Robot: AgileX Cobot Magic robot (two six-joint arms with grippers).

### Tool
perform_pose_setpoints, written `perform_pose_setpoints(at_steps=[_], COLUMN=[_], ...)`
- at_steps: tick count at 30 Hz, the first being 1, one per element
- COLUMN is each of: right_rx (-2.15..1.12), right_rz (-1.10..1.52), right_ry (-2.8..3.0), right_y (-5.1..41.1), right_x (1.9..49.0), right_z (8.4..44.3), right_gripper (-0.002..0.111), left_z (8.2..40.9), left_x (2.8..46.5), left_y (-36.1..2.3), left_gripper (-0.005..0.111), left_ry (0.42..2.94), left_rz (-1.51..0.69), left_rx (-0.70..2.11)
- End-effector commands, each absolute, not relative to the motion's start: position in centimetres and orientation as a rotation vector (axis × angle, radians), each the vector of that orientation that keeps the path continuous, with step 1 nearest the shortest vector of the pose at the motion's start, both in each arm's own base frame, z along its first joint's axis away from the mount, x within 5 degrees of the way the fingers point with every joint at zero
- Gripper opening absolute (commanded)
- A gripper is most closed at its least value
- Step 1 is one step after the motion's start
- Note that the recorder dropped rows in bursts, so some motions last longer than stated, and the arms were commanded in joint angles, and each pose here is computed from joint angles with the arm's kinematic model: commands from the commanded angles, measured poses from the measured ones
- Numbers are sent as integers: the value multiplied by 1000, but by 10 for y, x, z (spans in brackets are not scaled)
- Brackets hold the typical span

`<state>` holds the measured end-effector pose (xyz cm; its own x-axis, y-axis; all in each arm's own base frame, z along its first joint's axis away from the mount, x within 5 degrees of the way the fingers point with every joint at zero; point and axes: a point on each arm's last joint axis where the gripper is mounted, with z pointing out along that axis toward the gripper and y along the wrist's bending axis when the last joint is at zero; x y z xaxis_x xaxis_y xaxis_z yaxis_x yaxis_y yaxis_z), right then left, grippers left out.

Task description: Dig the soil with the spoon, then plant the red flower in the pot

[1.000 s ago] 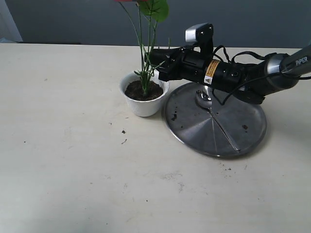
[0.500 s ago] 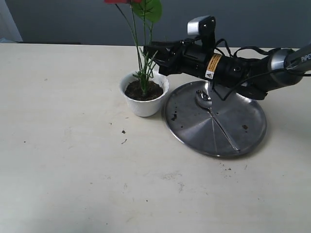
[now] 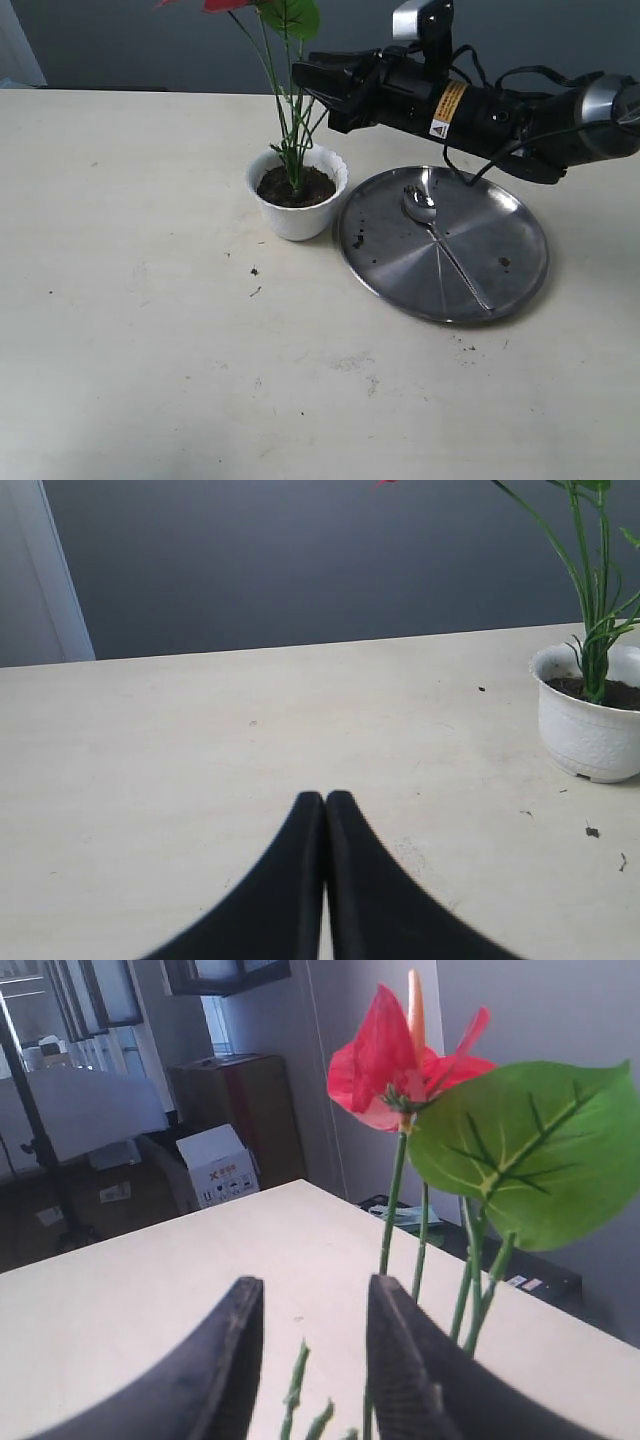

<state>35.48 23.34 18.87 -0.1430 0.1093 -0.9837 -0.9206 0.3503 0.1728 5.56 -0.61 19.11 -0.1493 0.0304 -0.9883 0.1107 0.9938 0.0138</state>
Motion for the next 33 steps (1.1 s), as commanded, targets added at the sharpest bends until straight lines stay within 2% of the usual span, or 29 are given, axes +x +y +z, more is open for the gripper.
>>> perform_pose_setpoints(at_steps=[1,2,4,8,10,13,15,16,18,22,33], right_rx=[-765,-768,-804,-813,-860,-868,-698,-572,-534,-479,-475], right_rz=[1128,1124,1084,888,677,582,619,655,661,514,501], right_ry=[1403,1395,1379,1501,1605,1659,1714,1759,1803,1967,1996], right_y=[231,231,229,217,200,178,161,150,137,110,107], right_x=[351,350,345,340,328,292,270,255,230,199,194], right_z=[207,214,231,266,288,296,298,294,281,247,239], right_gripper=[29,22,-1,-1,-1,-1,-1,-1,-1,-1,-1], left_z=[192,192,192,192,192,192,192,192,192,192,192], left_x=[55,55,55,55,55,55,55,55,55,55,55], left_y=[-6,-6,-6,-6,-6,-6,-6,-6,-6,-6,-6], left_gripper=[0,0,0,0,0,0,0,0,0,0,0], left_ry=[1713,1713,1713,1713,1713,1713,1713,1713,1713,1713,1713], left_rz=[-75,-75,-75,-75,-75,-75,-75,-75,-75,-75,-75], left_rx=[104,104,104,104,104,104,104,104,104,104,104])
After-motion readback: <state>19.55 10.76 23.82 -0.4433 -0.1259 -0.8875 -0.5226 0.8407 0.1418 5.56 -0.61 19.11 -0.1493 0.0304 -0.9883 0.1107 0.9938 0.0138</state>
